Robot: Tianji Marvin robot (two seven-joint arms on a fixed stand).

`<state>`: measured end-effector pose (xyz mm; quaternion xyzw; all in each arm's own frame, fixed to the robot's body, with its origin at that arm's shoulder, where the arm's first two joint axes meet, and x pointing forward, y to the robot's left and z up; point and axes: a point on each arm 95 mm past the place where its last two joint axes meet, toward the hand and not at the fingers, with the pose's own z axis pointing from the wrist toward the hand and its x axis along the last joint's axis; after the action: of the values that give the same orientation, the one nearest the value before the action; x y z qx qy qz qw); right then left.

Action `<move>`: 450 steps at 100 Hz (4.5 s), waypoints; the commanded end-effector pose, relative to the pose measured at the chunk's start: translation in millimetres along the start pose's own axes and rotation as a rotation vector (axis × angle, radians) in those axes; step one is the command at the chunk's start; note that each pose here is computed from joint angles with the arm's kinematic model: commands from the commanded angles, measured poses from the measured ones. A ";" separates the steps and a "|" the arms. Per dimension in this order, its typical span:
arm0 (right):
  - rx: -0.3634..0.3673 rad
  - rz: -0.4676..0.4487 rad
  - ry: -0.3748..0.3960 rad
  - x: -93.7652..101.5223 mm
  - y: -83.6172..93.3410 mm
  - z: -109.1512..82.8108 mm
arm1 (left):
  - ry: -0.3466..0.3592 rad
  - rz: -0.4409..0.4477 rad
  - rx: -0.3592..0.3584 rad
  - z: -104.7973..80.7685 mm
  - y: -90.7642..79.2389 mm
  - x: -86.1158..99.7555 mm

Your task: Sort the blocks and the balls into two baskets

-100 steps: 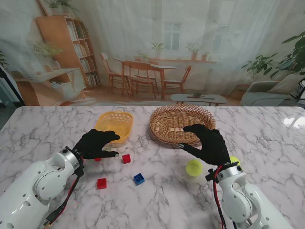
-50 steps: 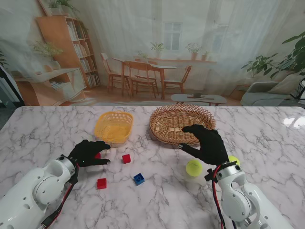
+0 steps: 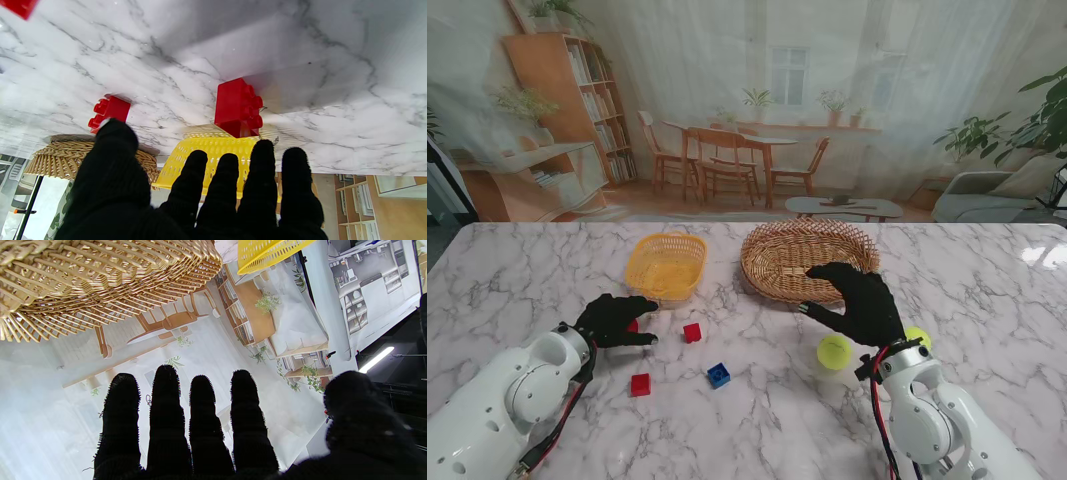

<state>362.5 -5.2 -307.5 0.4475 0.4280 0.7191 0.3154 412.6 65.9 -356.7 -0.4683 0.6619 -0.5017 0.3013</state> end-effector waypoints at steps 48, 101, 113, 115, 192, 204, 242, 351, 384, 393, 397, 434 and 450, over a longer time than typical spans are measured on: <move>0.009 0.005 -0.009 -0.4 -2.0 0.2 | -0.018 0.022 -0.101 2.3 6.8 -11.8; 0.015 0.005 -0.009 -0.8 -2.9 1.4 | -0.049 0.046 -0.147 7.2 12.2 -14.0; 0.017 0.004 -0.010 -0.7 -3.3 1.6 | -0.052 0.057 -0.149 6.7 13.2 -14.2; 0.017 0.004 -0.010 -0.7 -3.4 1.7 | -0.052 0.058 -0.148 6.6 13.3 -14.3; 0.022 -0.005 -0.010 -0.6 -4.4 2.8 | -0.036 0.127 -0.100 2.4 9.3 -13.5; 0.020 -0.002 -0.011 -0.5 -4.2 2.7 | -0.024 0.141 -0.074 -2.0 -1.7 -13.0; 0.025 -0.003 -0.012 -0.5 -4.6 3.4 | 0.030 0.200 0.042 -10.0 -56.5 -11.6; 0.037 0.002 0.011 3.3 -6.4 5.5 | -0.051 0.113 0.041 100.9 -109.7 5.4; 0.039 0.000 0.011 4.0 -6.9 6.0 | -0.082 0.088 -0.039 110.4 -94.1 2.2; 0.037 -0.001 0.011 3.9 -6.6 5.9 | -0.084 0.097 -0.052 110.2 -92.3 1.4; 0.035 -0.001 0.011 3.8 -6.3 5.8 | -0.084 0.099 -0.053 110.1 -92.2 1.1; 0.025 -0.003 0.009 3.9 -4.5 4.5 | -0.005 0.129 0.042 83.5 -114.3 9.1; 0.021 -0.003 0.007 3.5 -3.6 3.3 | 0.056 0.145 0.102 63.8 -119.3 16.9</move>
<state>366.6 0.7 -308.0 0.4468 0.4385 0.7159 0.3092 506.7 20.7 -260.7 -0.4009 0.6678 -0.5218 0.3479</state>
